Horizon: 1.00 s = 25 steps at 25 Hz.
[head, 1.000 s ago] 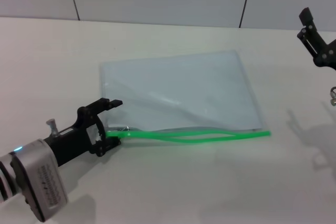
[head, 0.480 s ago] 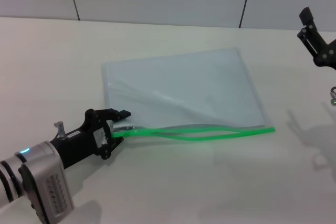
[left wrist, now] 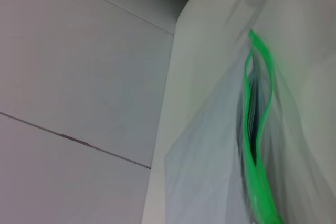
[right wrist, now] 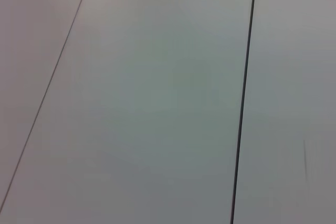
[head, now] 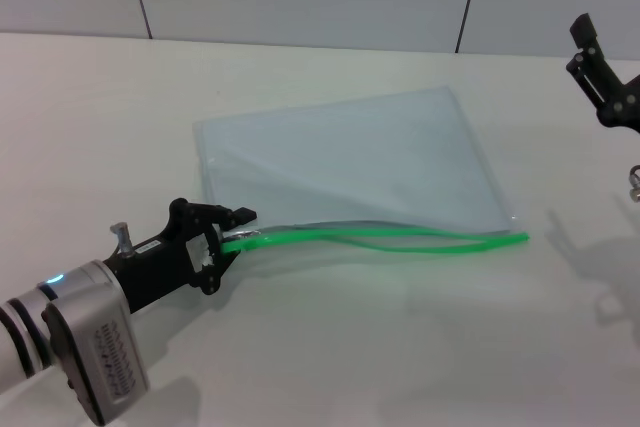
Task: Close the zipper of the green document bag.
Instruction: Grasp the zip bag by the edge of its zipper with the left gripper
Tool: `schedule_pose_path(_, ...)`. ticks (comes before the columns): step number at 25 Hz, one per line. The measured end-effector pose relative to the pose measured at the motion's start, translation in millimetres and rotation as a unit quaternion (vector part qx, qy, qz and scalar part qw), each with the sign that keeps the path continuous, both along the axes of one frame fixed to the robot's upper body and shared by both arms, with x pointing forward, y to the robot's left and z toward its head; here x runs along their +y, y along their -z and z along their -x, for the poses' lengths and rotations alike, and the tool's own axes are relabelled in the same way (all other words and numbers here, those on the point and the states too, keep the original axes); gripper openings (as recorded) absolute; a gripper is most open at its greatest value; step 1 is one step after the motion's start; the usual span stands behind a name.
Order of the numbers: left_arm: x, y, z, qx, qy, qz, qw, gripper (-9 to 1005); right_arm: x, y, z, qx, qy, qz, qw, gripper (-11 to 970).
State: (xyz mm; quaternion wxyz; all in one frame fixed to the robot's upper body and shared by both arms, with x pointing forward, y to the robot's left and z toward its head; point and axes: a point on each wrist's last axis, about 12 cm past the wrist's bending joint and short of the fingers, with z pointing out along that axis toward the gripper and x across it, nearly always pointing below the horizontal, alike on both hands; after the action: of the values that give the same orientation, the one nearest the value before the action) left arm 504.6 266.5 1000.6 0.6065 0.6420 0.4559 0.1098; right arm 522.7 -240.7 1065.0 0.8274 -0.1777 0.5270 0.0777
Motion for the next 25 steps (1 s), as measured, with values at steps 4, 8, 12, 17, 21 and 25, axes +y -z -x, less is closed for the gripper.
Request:
schedule_pose_path(4, -2, -1.0, -1.2, 0.003, 0.000, 0.008, 1.000, 59, 0, 0.1, 0.1, 0.000, -0.001, 0.001, 1.000, 882)
schedule_pose_path(8, -5, -2.2, -2.7, 0.007, 0.002, 0.017, 1.000, 58, 1, 0.6, 0.8, 0.001, -0.007, 0.004, 1.000, 881)
schedule_pose_path(12, -5, -2.9, -5.7, 0.019, 0.000, 0.023, 1.000, 58, 2, 0.5, 0.8, 0.000, -0.009, 0.005, 1.000, 882)
schedule_pose_path(17, -6, -3.4, -6.8, 0.020, 0.001, 0.025, 0.999, 59, 6, 1.0, 1.2, -0.008, -0.016, 0.032, 0.999, 881)
schedule_pose_path(21, -8, -3.8, -8.2, 0.021, -0.001, 0.026, 0.999, 58, 11, 1.4, 1.4, -0.015, -0.028, 0.055, 0.998, 881)
schedule_pose_path(25, -10, -5.5, -11.0, 0.024, 0.001, 0.032, 0.999, 57, 25, 2.8, 4.1, -0.039, -0.071, 0.120, 0.990, 881)
